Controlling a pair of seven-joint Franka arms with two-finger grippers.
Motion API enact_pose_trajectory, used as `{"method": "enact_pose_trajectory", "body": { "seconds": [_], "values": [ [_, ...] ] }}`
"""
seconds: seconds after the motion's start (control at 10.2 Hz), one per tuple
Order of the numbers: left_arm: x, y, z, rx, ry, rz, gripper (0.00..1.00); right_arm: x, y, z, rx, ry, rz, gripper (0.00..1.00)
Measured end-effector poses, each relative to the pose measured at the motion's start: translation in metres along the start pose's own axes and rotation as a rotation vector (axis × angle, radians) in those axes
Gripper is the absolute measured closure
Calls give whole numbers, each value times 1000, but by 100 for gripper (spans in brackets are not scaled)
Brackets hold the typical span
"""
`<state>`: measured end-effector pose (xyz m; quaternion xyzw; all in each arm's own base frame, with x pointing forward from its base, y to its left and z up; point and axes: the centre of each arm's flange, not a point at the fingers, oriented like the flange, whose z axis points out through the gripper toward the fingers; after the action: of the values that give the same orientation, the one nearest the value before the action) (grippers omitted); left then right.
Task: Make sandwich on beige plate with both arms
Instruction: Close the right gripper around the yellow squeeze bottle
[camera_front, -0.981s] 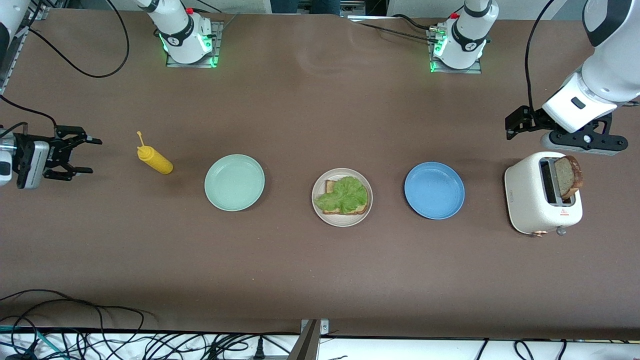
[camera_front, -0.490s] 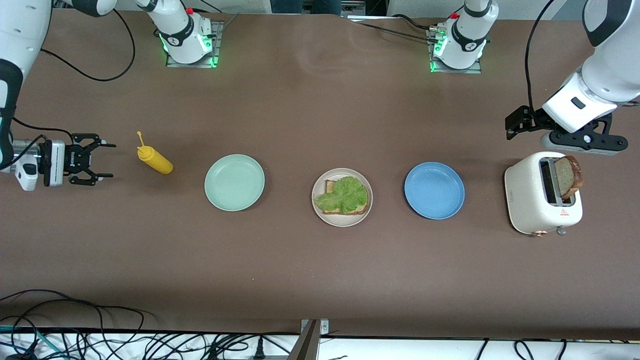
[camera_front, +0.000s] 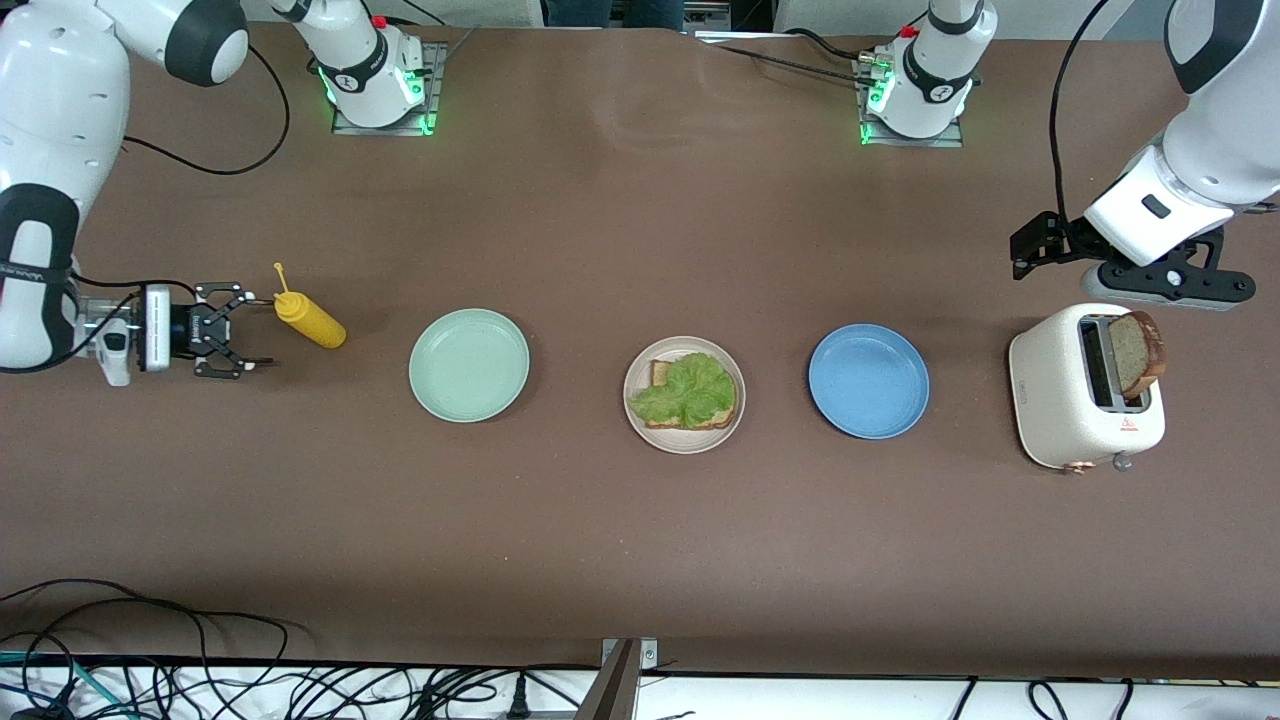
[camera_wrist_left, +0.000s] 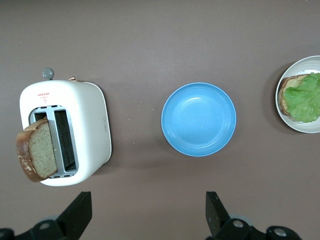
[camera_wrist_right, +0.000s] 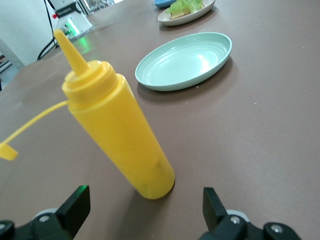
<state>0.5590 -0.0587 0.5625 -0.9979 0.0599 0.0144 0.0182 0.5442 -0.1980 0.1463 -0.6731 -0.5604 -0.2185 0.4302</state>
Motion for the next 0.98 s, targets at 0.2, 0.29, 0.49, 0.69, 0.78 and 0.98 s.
{"method": "enact_pose_trajectory", "body": {
  "seconds": [0.2,0.29,0.49,0.69,0.78,0.98],
  "values": [
    [0,0,0,0,0,0,0,-16,1,14,8,57,-8,0],
    [0,0,0,0,0,0,0,-21,2,19,11,76,-11,0],
    [0,0,0,0,-1,-1,0,-23,5,29,9,102,-13,0],
    [0,0,0,0,-1,-1,0,-21,11,46,24,128,-21,0],
    [0,0,0,0,-1,-1,0,-22,12,55,35,136,-19,1],
    [0,0,0,0,-1,-1,0,-23,17,68,31,166,-18,9]
  ]
}}
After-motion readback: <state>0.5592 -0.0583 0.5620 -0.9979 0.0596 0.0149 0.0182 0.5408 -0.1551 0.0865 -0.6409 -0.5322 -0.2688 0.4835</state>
